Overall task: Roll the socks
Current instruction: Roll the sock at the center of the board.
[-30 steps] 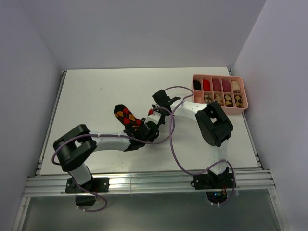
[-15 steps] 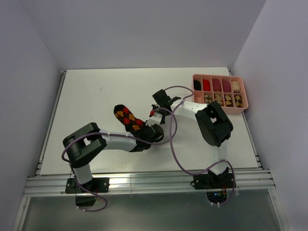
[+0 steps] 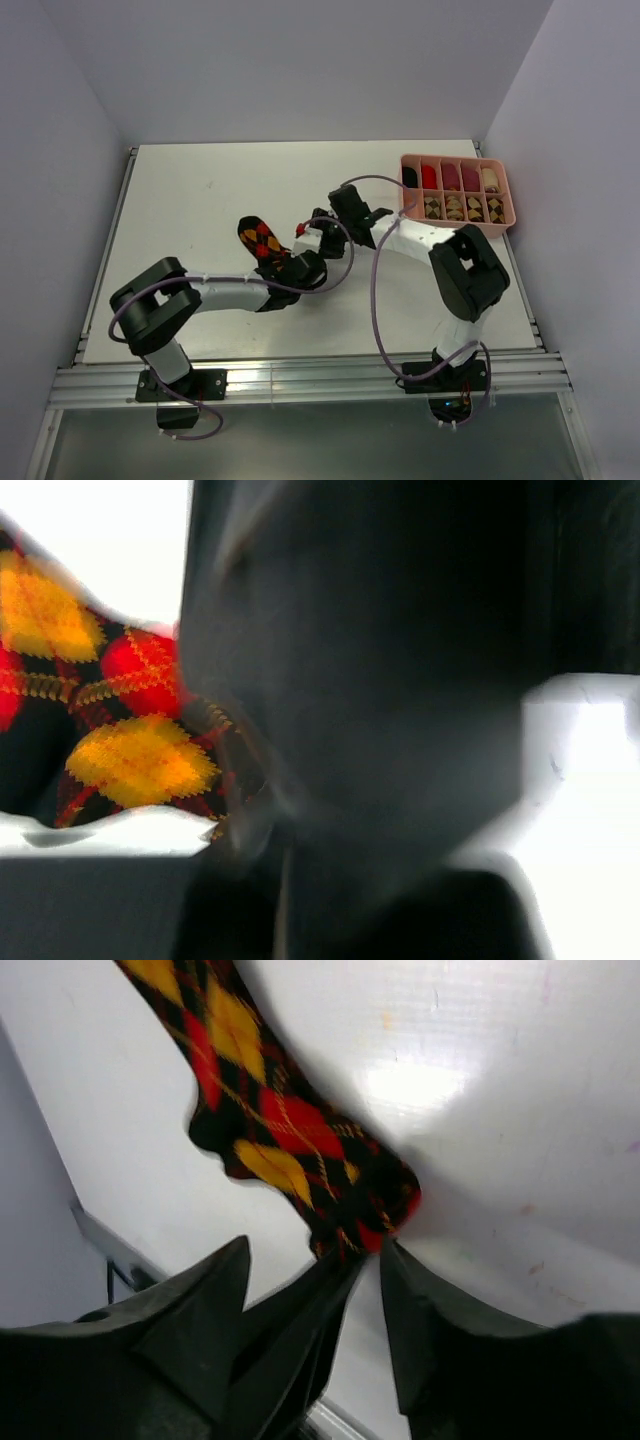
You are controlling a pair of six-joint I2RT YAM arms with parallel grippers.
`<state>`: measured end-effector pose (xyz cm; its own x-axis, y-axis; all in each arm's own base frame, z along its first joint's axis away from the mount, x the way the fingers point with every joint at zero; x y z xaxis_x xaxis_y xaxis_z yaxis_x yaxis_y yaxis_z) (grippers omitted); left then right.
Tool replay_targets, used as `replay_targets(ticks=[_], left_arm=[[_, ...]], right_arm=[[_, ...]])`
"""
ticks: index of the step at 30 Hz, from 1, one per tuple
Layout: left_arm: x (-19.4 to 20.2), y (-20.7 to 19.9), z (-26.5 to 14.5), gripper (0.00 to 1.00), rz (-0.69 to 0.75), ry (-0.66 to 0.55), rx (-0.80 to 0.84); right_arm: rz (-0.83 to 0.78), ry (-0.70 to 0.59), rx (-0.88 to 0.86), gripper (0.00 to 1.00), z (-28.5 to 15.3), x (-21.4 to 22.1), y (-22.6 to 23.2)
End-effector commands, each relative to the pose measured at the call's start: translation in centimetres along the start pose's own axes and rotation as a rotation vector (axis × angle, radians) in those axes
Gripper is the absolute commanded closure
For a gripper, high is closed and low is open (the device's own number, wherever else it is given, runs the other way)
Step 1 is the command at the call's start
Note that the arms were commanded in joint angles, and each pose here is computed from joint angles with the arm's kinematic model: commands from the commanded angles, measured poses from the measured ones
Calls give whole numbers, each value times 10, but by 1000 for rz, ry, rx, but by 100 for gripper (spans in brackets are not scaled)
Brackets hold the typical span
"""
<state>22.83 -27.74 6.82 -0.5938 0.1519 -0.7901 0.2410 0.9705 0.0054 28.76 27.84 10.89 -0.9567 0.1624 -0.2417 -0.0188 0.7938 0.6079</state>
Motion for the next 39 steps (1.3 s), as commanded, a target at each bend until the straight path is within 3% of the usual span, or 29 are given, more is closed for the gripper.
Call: replay_targets(ticks=[1,6,13,22,29,35,38,39], left_arm=[[18,6,-16,99,-131,172,145],[5,25,-17,99,-367,216,307],[-14,47,-17,99,-669,265,524],[-10,66,-6,99,-863,360,643],[-5,73,6,99,-899,407,623],[3,78,13,99,-953,457,629],[8,81,16,99,-991,470,627],[9,82,18,99,-994,472,625]], right_arm=[[-12,-170,-164,37,-37,-21,31],[17,-250,-194,29,-45,-24,29],[48,-207,-223,27,-23,-10,16],[74,-124,-193,26,15,6,5],[76,-81,-114,28,32,16,-2],[74,-68,-83,34,43,20,-11],[76,-63,-60,44,46,19,-14],[69,-68,-58,54,46,18,-14]])
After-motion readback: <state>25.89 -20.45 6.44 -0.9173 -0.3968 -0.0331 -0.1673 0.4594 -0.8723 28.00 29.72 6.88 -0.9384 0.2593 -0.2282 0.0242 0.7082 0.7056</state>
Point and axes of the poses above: each gripper's point midway between its finger pads, its own z axis out along the fingers, its own y axis along the line the jaws close on, x = y × z, the point moved 6 cm from there along -z, back along the fingers, and after that the axes turned 2 degrees about -z, right-handed, at the moved point
